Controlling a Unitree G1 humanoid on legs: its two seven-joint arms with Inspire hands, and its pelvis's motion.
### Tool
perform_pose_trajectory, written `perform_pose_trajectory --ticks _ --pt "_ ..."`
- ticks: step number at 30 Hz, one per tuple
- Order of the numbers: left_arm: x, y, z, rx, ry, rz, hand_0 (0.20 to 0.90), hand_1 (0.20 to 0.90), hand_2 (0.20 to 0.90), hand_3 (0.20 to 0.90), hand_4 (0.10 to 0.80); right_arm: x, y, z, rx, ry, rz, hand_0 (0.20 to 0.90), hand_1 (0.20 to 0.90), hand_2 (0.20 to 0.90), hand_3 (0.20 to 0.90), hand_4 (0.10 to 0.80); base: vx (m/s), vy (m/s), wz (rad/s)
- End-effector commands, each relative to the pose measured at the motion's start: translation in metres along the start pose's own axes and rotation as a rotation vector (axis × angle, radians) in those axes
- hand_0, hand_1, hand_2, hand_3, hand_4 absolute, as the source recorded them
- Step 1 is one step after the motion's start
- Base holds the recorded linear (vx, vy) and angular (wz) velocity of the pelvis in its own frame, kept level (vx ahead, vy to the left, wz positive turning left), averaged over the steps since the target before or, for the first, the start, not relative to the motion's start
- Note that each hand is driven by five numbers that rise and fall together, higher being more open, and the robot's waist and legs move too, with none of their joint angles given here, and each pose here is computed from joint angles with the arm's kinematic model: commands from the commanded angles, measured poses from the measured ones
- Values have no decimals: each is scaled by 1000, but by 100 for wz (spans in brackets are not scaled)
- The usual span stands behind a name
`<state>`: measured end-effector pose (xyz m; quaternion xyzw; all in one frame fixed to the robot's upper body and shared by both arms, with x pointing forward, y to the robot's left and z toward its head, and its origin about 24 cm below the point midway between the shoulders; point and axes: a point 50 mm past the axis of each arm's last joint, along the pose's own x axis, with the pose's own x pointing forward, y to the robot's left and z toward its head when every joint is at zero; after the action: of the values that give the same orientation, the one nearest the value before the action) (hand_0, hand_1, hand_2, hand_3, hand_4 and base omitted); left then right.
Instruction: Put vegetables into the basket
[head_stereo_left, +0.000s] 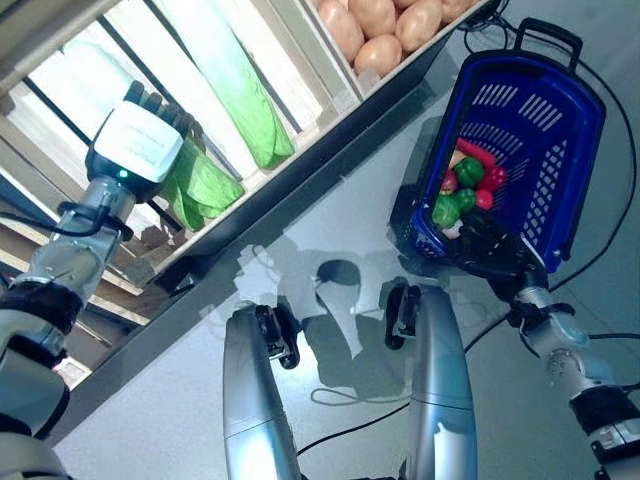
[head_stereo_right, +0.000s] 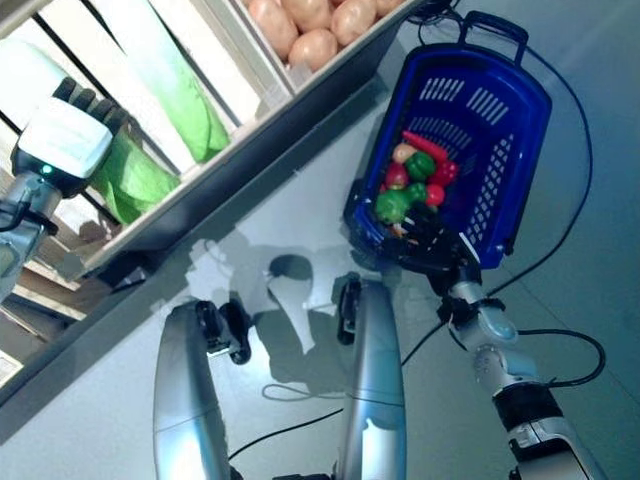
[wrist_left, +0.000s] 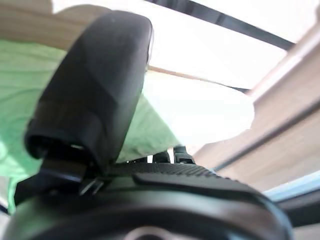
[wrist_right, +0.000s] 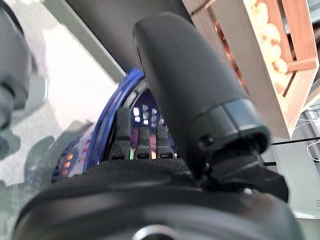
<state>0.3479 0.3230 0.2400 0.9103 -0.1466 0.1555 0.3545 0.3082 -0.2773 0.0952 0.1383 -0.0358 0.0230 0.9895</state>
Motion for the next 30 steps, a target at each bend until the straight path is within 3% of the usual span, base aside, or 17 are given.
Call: perform_pose_trajectory --ticks 1,10,11,12,13,30 --pt "-11 -8 -57 140 145 -200 900 900 900 900 800 -3 -12 50 -12 -214 -39 900 900 900 900 800 -2 8 -6" --pt "-19 -12 -75 129 195 -258 900 900 900 900 800 -10 -23 60 -8 -257 -57 900 900 900 900 800 2 -24 0" --pt "-20 -13 -74 127 197 -263 796 796 796 796 731 -10 -23 60 -3 -264 -53 900 900 900 900 800 -13 -37 -18" --pt "-20 -14 -74 124 197 -266 366 366 366 366 444 -10 -22 60 1 -271 -50 900 900 900 900 800 -12 -36 -3" --pt "-21 -15 -73 117 199 -267 300 300 300 300 400 -10 -20 60 4 -278 -44 900 900 900 900 800 -8 -25 14" --pt "-26 -18 -46 -76 116 -130 300 300 300 300 400 -4 2 46 37 -268 3 900 900 900 900 800 2 -13 0"
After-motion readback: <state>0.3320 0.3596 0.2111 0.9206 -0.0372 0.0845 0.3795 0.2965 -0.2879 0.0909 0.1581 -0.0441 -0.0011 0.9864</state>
